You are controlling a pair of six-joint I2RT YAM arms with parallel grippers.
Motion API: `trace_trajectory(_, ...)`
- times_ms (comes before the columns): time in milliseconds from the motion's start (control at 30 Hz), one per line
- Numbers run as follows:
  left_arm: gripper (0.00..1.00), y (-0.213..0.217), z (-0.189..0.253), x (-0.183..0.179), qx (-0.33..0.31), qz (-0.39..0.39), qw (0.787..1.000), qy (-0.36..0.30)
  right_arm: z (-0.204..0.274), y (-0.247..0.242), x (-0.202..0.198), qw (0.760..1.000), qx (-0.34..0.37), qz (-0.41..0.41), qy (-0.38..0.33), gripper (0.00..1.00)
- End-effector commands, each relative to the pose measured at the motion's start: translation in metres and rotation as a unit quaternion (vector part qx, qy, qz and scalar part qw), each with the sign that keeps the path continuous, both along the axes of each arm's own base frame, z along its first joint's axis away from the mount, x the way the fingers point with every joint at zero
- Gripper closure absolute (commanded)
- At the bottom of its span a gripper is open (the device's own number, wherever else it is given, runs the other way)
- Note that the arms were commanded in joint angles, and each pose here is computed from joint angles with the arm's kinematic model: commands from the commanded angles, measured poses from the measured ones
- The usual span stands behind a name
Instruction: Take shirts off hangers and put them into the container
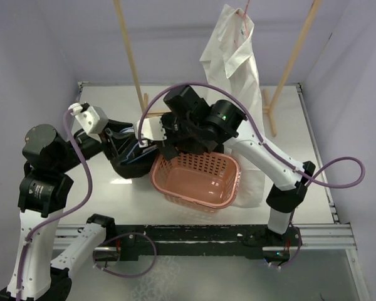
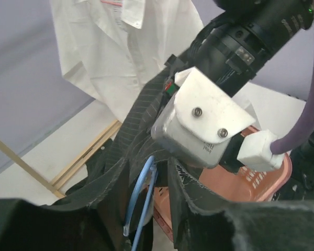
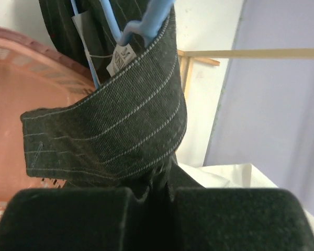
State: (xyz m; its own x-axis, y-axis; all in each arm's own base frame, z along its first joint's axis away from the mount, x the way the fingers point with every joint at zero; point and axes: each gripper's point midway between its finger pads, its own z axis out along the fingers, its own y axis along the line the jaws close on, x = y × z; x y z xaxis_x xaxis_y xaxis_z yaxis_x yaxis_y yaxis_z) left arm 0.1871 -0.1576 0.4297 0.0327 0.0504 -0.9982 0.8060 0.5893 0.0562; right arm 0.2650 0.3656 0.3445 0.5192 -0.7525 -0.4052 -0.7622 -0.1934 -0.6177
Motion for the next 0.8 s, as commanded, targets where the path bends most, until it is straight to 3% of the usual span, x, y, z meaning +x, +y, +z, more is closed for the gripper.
trace_trajectory(0,0.51,0.017,0.026,0.006,-0.032,0.066,0.995,-0.061,0.065,-0.01,0.031,0.985,0.118,-0.101,-0.069,1.0)
trace_trajectory(133,0.34,0.042,0.041,0.003,-0.079,0.145,0.981,-0.105,0.101,-0.025,0.064,0.958,0.212,-0.178,-0.079,1.0)
trace_trajectory(400,0.31,0.094,0.059,-0.016,-0.159,0.273,0.936,-0.158,0.143,-0.056,0.094,0.891,0.374,-0.251,-0.058,1.0)
trace_trajectory(533,0.31,0.089,0.031,0.001,-0.14,0.275,0.943,-0.123,0.17,-0.076,0.094,0.856,0.45,-0.255,-0.03,1.0)
trace_trajectory(767,0.23,0.075,-0.038,0.064,-0.123,0.289,0.949,-0.014,0.194,-0.081,0.052,0.855,0.482,-0.192,0.019,1.0)
